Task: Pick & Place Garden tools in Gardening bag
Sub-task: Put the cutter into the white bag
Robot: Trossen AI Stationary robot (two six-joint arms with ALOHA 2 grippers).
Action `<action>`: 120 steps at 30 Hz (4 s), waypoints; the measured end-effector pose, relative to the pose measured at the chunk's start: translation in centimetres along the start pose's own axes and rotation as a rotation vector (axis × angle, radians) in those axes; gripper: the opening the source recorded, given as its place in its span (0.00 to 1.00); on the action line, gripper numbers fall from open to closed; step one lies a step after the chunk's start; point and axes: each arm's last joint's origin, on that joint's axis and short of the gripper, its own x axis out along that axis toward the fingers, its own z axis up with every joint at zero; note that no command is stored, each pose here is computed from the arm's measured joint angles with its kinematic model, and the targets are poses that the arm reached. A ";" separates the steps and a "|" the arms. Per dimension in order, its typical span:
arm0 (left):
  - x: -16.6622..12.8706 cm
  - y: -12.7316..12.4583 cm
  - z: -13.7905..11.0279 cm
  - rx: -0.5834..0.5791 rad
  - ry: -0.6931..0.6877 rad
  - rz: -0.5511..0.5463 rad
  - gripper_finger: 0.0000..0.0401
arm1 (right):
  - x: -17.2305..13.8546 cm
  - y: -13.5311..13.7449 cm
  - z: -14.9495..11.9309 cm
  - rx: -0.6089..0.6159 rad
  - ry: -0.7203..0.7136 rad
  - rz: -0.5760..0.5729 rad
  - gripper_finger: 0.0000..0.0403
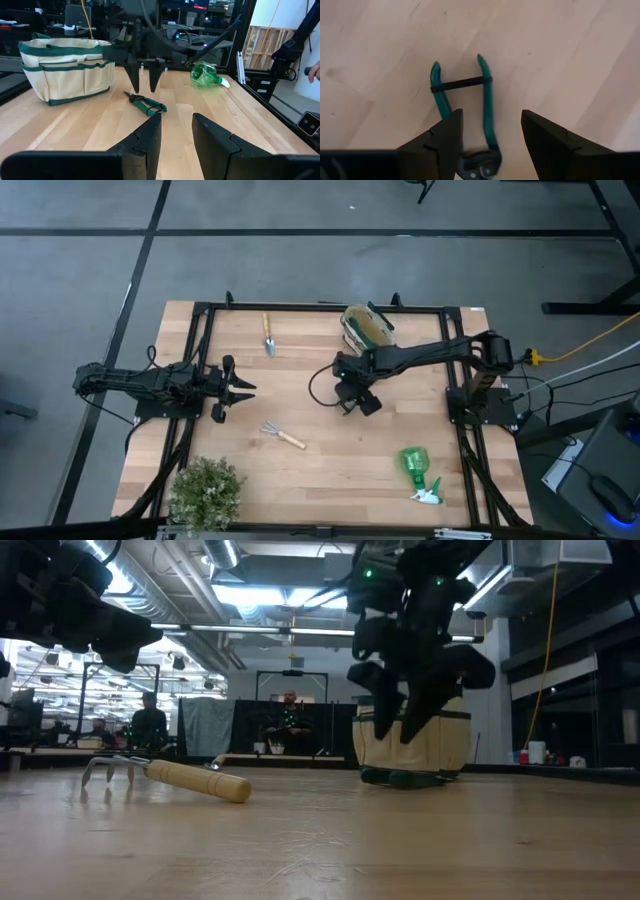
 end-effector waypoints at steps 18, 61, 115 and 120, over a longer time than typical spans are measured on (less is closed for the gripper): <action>0.0 0.0 0.0 0.000 0.000 0.000 0.26 | 4.8 -0.2 -0.3 0.052 0.064 0.046 0.51; 0.0 0.0 0.0 0.000 0.000 0.000 0.26 | 3.8 -3.5 -1.3 0.410 0.038 -0.028 0.07; 0.0 0.0 0.0 0.000 0.000 0.001 0.26 | -24.8 -9.0 5.6 0.290 -0.910 -0.007 0.09; 0.0 0.0 0.0 0.000 0.000 0.000 0.26 | -27.5 -7.6 4.2 0.279 -0.920 -0.037 0.09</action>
